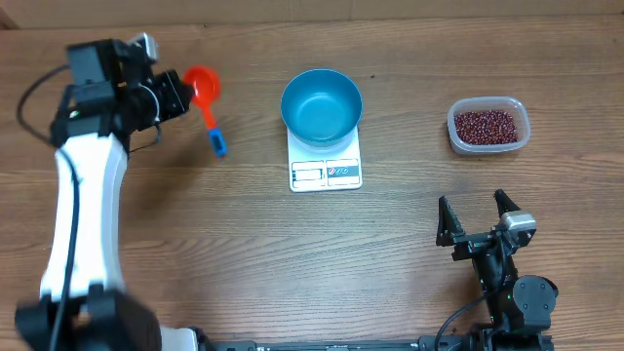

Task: Scoop item into bowl and weigh 150g on scale
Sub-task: 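Lift the red scoop with the left gripper toward the scale center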

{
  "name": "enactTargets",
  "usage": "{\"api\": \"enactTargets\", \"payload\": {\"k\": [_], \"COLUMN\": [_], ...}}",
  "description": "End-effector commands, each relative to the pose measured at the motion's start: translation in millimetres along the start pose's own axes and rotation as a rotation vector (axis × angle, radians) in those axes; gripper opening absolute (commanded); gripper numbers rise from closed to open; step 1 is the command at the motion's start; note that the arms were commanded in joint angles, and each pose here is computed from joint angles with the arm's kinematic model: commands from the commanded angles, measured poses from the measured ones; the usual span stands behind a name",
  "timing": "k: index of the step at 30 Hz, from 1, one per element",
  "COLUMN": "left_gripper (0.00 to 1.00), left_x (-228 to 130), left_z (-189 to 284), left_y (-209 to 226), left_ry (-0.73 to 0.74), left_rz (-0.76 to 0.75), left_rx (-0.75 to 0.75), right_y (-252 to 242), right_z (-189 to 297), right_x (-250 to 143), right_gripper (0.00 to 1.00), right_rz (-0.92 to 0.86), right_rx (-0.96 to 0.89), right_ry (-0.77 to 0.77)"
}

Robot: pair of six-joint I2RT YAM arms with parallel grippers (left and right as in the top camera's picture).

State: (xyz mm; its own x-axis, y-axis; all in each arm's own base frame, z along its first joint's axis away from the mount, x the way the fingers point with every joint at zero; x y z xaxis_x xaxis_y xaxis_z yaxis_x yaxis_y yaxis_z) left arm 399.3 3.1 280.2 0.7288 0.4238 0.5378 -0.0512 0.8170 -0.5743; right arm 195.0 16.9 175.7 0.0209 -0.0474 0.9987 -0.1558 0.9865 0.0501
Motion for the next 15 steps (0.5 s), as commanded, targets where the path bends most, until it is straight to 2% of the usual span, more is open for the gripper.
{"api": "enactTargets", "payload": {"k": [1, 6, 9, 13, 15], "left_gripper": [0.04, 0.04, 0.04, 0.04, 0.04], "left_x": [-12.2, -43.2, -67.0, -91.0, -99.8], "left_z": [19.7, 24.8, 15.0, 4.9, 2.5], "left_y": [-38.7, -68.2, -75.0, -92.8, -102.8], "left_ry": [0.032, 0.133, 0.198, 0.247, 0.266], "left_rz": [0.109, 0.224, 0.298, 0.273, 0.262], "left_rx": [-0.112, -0.116, -0.035, 0.012, 0.009], "right_y": [0.2, 0.2, 0.2, 0.9, 5.7], "right_z": [-0.2, -0.2, -0.2, -0.2, -0.1], "right_x": [-2.0, -2.0, -2.0, -2.0, -2.2], "right_gripper": [1.0, 1.0, 1.0, 1.0, 1.0], "right_rz": [-0.006, -0.006, -0.006, -0.006, -0.06], "right_rx": [-0.002, -0.002, -0.002, 0.003, 0.043], "right_ry": [-0.004, -0.004, -0.004, -0.004, -0.001]}}
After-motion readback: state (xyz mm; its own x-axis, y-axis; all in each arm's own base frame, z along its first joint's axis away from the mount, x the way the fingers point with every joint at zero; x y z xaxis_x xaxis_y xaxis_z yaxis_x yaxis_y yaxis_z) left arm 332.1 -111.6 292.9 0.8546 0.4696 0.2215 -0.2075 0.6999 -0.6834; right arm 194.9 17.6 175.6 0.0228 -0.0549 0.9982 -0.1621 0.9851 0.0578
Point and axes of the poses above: each gripper's point midway between its finger pads, its own z axis back along the fingers, its own y axis along the line the jaws close on, x = y × z, the point moved 5 cm from there along z, back along the fingers, and after that the axes turned 3 degrees about z, right-handed, at the moved point
